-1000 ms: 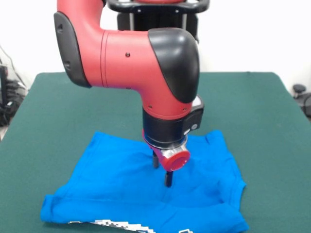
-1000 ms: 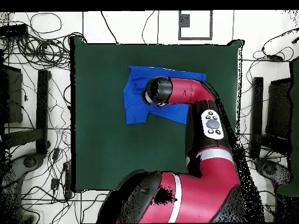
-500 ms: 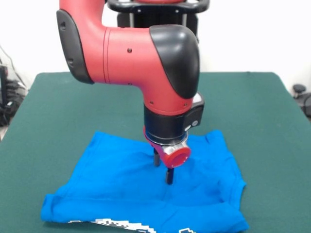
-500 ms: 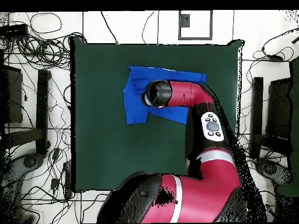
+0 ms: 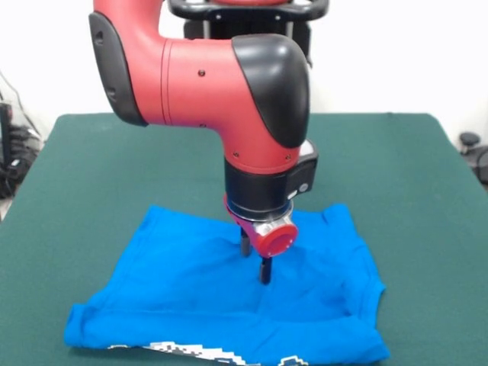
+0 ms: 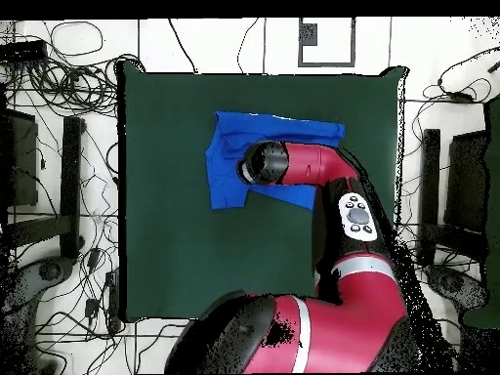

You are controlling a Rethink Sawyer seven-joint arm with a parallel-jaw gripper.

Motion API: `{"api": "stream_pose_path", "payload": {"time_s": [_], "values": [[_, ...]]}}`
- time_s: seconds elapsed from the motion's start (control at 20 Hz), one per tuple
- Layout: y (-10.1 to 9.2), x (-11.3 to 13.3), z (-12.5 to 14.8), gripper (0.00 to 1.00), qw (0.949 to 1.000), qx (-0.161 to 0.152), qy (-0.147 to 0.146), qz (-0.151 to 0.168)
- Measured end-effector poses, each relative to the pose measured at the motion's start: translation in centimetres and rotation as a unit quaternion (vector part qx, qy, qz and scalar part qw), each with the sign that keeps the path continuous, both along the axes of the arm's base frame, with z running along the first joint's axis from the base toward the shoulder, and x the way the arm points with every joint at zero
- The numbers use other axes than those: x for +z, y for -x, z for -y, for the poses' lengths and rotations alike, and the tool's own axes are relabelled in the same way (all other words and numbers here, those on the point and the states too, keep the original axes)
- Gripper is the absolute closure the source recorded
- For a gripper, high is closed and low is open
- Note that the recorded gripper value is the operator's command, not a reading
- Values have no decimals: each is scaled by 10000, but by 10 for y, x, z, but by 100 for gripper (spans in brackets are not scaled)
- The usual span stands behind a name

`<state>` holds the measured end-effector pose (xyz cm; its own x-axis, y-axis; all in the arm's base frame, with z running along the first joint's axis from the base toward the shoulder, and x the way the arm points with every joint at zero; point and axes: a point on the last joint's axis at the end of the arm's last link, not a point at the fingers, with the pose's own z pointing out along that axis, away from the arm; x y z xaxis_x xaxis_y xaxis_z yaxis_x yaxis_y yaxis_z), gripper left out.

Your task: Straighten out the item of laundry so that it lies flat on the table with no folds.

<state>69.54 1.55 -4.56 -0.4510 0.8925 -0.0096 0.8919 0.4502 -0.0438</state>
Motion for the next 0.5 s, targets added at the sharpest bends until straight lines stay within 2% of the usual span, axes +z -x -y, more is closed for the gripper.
{"api": "stream_pose_path", "payload": {"time_s": [0.5], "values": [[9, 0, 2, 0, 9999, -29, -40, -89]]}}
